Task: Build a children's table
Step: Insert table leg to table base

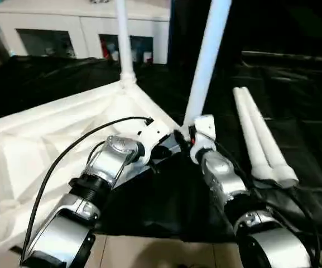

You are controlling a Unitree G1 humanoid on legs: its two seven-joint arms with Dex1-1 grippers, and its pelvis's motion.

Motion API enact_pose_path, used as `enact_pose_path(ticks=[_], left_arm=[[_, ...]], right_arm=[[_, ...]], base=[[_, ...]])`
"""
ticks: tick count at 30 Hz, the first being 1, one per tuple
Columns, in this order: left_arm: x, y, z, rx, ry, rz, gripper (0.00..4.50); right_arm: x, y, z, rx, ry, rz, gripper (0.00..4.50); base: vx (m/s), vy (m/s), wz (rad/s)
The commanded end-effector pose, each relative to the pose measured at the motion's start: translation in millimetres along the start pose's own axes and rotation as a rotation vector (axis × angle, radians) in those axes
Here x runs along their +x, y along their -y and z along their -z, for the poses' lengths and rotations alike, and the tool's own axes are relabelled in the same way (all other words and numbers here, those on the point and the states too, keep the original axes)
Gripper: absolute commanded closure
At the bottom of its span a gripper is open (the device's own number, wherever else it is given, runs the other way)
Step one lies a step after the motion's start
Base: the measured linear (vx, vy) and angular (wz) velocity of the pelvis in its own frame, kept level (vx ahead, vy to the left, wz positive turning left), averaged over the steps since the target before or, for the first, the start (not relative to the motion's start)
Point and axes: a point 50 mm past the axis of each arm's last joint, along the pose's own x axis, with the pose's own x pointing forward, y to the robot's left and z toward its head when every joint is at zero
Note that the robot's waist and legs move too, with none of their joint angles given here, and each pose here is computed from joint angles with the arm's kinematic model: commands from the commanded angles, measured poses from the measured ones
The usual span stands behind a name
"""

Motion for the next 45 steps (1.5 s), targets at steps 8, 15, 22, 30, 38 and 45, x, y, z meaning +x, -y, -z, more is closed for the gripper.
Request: enact_pose_path(ticks=[8,15,22,30,38,45], left_arm=[[-1.1,1.9,-8.0,0.054,0.043,0.032,4.5],[-8.6,2.3,-0.2,0.108,0.049,0.095,4.5],[-20.2,0.9,10.6,0.132,0.044,0.147,4.5],[-36.4,1.4,23.5,0.159,0.038,0.248,4.5],[-48.4,16.2,23.5,0.21,0.078,0.427,4.5],[-52.0,25.2,23.3,0.235,0.082,0.521,4.5]], right_arm=[[-9.6,-1.1,7.6,-0.02,-0.008,-0.121,0.33],[-29.5,18.6,-8.9,-0.061,0.066,-0.146,0.02],[-59.4,33.4,-10.6,-0.085,0.026,-0.213,0.02],[-96.1,41.2,-16.0,-0.124,-0.042,-0.435,0.02],[-104.8,41.8,-25.0,-0.17,-0.047,-0.536,0.02],[-108.9,36.5,-25.5,-0.234,-0.11,-0.675,0.02]], base=[[0.0,0.0,0.0],[0.0,0.0,0.0],[0.0,0.0,0.0],[0.0,0.0,0.0],[0.0,0.0,0.0],[0.0,0.0,0.0]])
